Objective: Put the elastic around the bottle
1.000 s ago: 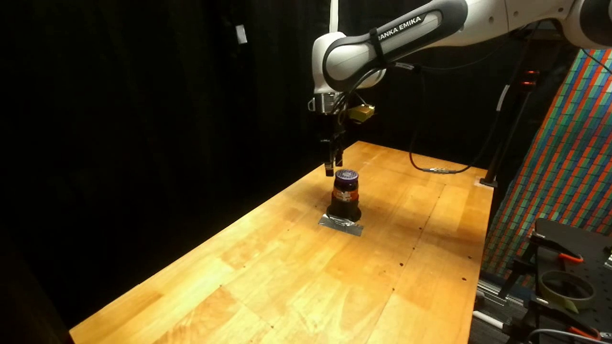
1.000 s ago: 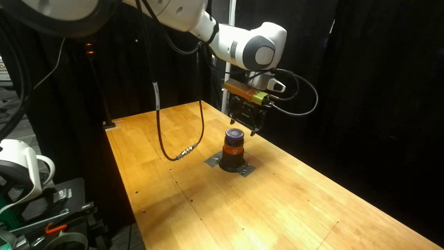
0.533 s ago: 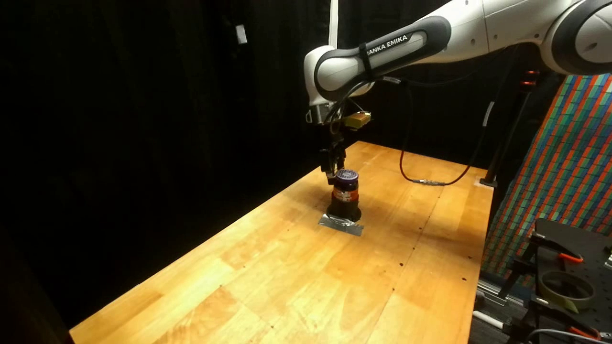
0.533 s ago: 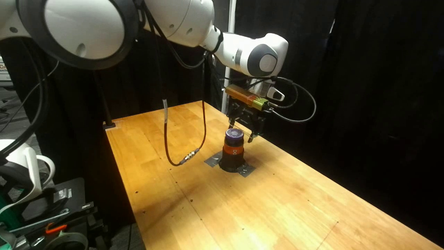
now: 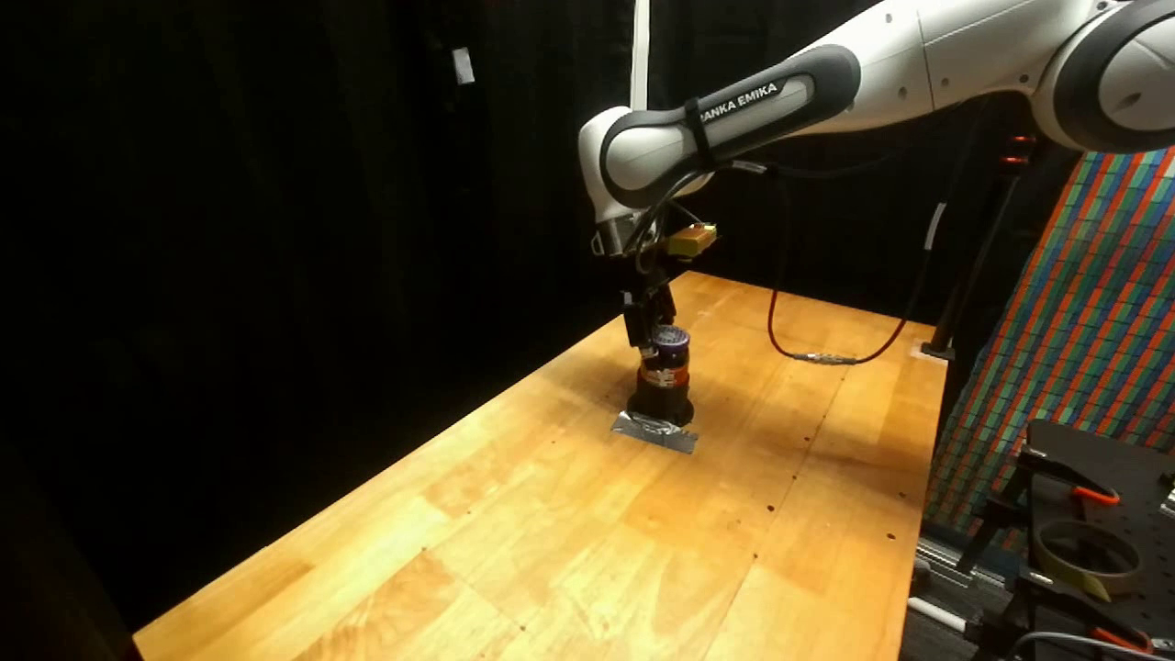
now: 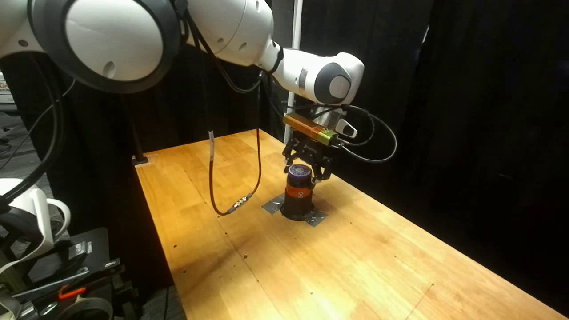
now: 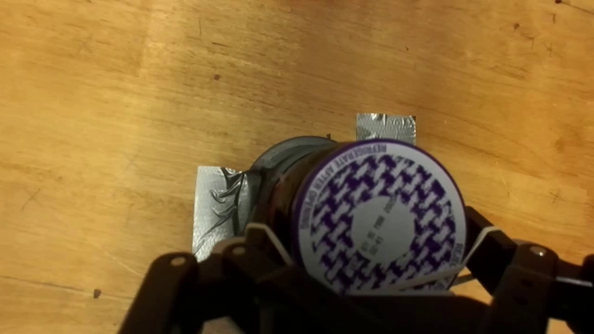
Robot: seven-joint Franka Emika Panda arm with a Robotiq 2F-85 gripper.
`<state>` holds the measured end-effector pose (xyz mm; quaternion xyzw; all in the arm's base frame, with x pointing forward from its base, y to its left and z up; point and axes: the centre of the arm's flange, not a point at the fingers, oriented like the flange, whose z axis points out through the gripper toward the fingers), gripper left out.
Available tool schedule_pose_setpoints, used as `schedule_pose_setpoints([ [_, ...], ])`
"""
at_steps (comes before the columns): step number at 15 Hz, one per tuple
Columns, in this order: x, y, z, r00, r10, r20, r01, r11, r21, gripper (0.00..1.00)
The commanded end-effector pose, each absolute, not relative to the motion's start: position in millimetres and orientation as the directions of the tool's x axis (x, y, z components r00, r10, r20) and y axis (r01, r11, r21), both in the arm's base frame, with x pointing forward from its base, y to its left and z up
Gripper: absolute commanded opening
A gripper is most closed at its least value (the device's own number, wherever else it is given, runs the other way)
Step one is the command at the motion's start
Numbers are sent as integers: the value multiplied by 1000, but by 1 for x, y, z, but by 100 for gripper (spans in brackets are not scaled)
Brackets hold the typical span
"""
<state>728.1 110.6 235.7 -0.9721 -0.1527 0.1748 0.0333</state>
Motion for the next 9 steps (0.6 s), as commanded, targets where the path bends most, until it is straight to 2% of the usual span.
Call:
schedule_pose_setpoints([
  [1, 671, 113, 242, 889, 307, -338, 294, -951, -90, 100],
  [4, 643, 115, 247, 919, 281, -276, 276, -959, -57, 100],
  [9, 625, 120, 250, 955, 227, -190, 231, -973, -6, 100],
])
